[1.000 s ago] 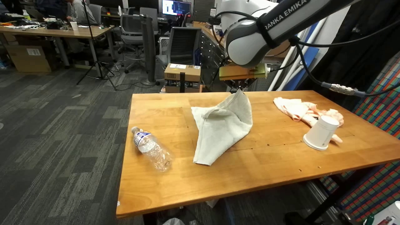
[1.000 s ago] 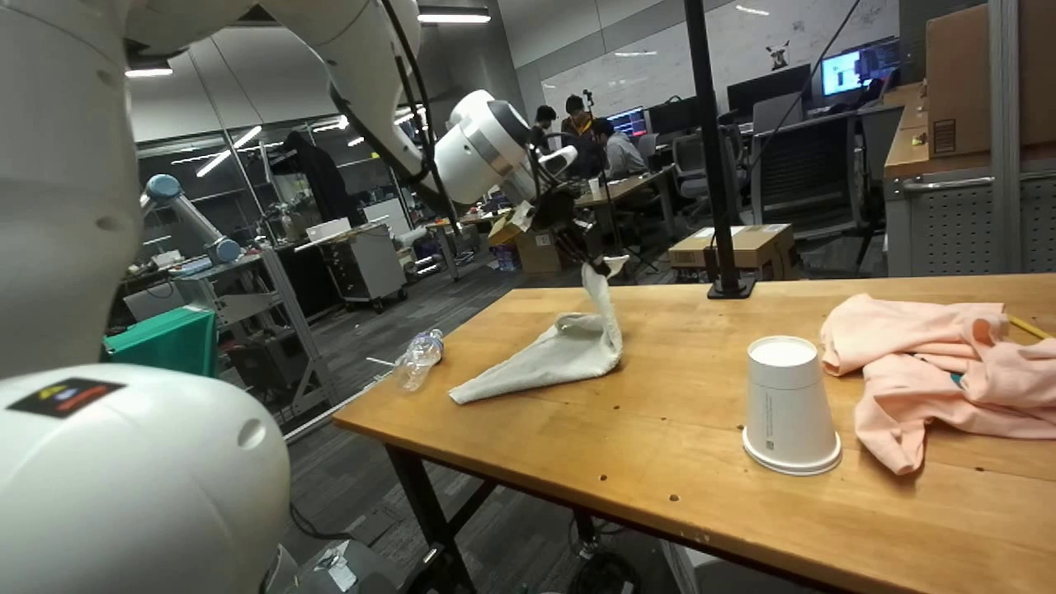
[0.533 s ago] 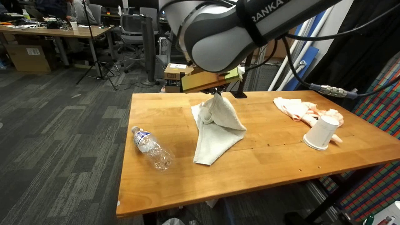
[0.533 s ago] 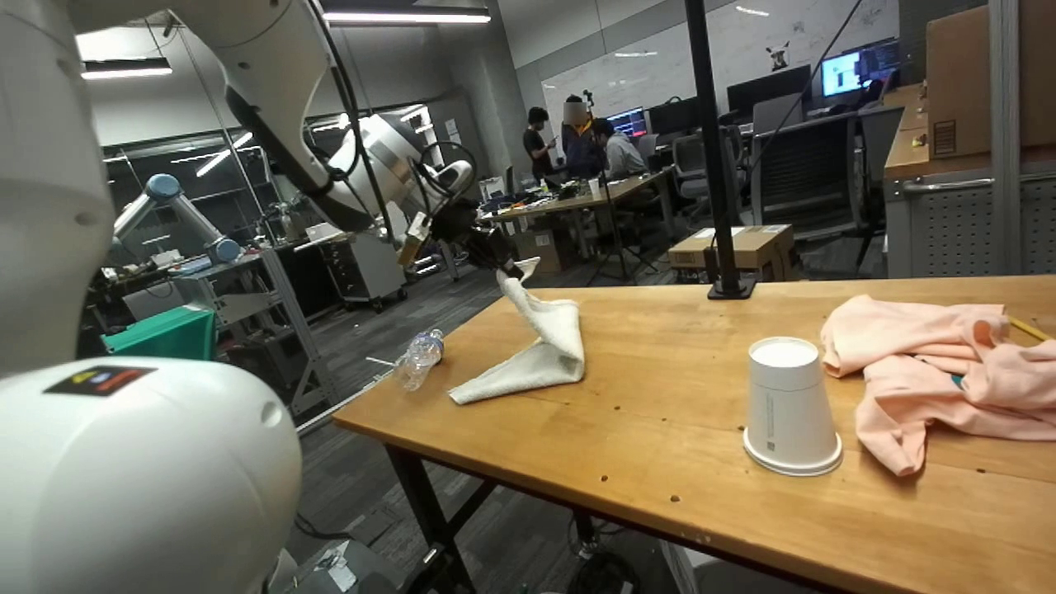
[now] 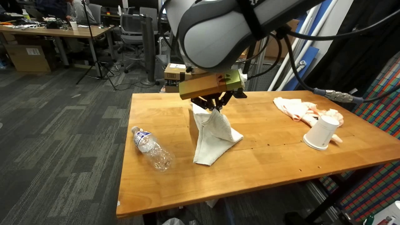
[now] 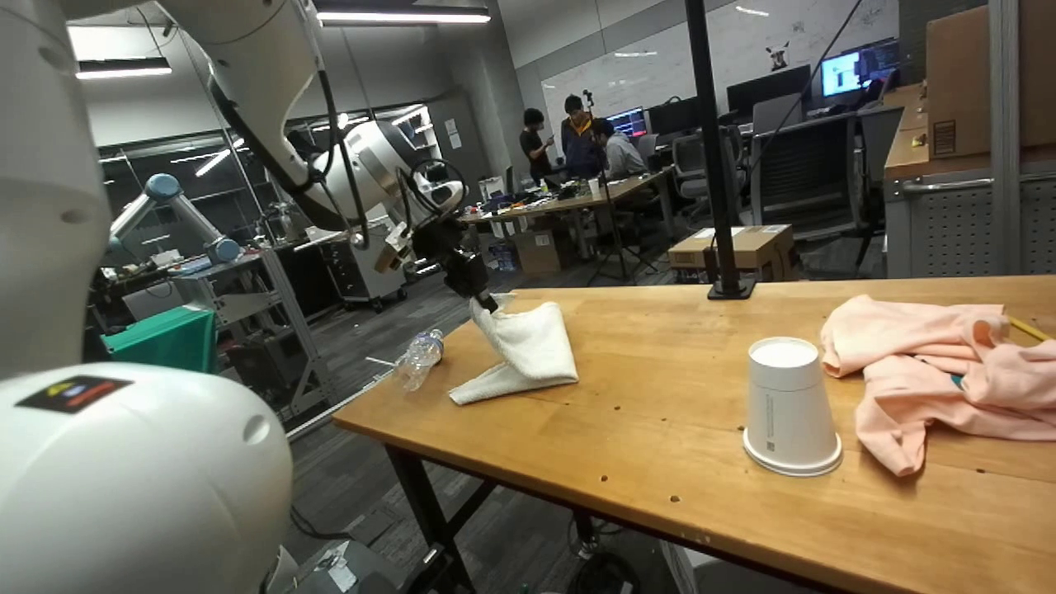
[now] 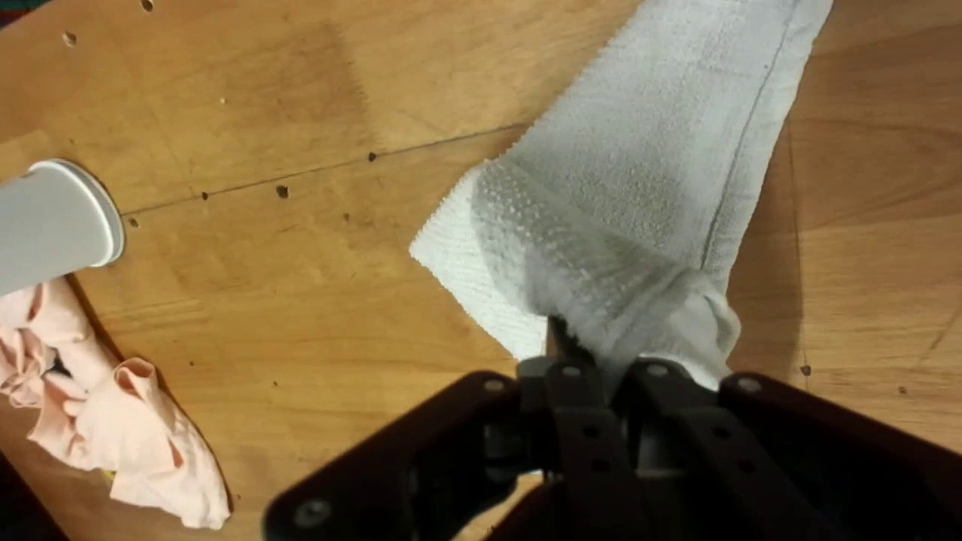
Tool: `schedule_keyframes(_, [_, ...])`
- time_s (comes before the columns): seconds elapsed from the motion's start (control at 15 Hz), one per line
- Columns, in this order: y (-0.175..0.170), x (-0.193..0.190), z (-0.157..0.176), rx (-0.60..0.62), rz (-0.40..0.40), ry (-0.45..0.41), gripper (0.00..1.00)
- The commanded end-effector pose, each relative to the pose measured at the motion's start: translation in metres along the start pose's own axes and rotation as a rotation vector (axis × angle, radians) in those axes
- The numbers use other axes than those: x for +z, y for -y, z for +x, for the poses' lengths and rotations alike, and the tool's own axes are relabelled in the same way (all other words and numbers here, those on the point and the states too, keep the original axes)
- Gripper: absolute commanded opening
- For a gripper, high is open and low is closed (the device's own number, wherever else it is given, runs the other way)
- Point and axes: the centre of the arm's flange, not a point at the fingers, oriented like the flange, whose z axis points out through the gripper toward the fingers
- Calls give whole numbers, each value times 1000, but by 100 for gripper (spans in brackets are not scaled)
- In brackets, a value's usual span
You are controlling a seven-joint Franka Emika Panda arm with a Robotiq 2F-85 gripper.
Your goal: Fold the white cloth
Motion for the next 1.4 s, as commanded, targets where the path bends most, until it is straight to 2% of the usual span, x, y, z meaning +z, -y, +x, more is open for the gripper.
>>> schedule_keyframes(0.0, [-46,4,2,-4,97,69,34])
schedule_keyframes(0.07, [-54,6,4,0,121,94,35])
schedule_keyframes(0.6, [-85,16,3,39,208,204,95])
schedule_keyframes(0.67, [-89,15,2,42,224,200,100])
schedule_keyframes(1.07, [-123,-7,-19,133,345,55,100])
schedule_keyframes(1.27, [-140,-11,-44,180,486,80,100])
schedule_keyframes(1.33, [-113,-4,-16,160,402,96,100])
